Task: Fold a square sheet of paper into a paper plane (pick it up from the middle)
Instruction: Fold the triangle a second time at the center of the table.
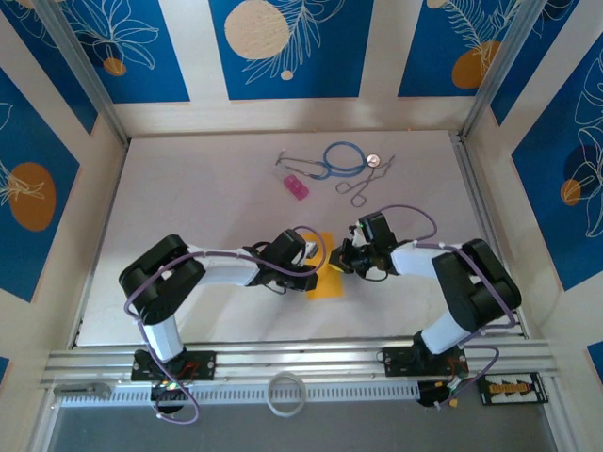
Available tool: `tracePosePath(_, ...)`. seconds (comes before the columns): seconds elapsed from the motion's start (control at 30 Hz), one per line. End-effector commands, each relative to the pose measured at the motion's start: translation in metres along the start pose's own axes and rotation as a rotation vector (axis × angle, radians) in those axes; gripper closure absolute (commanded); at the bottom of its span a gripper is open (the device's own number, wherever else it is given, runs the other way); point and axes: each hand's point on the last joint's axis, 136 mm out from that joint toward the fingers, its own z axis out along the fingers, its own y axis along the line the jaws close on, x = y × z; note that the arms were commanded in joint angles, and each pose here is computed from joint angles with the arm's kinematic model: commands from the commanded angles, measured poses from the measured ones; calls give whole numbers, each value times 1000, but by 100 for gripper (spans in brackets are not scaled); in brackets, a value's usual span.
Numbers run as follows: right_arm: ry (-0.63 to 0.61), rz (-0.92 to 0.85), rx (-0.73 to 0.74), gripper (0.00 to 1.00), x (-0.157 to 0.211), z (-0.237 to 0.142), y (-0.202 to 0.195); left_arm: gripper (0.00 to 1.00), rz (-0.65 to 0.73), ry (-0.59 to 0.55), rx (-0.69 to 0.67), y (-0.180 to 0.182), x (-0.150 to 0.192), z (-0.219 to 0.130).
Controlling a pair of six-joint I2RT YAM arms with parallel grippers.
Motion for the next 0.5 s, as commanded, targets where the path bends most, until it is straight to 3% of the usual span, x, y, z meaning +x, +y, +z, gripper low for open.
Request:
tracePosePath(0.0, 3, 38, 27, 100, -4, 6, -12, 100, -42, 144, -118, 34, 42, 1)
tracePosePath(0.17, -29, 86, 52, 100, -12, -3, -24, 100, -38, 154, -117, 34, 44, 0)
tracePosePath(0.47, -42, -60, -56, 100, -11, -19, 23, 100, -31, 160, -118, 35, 46, 0)
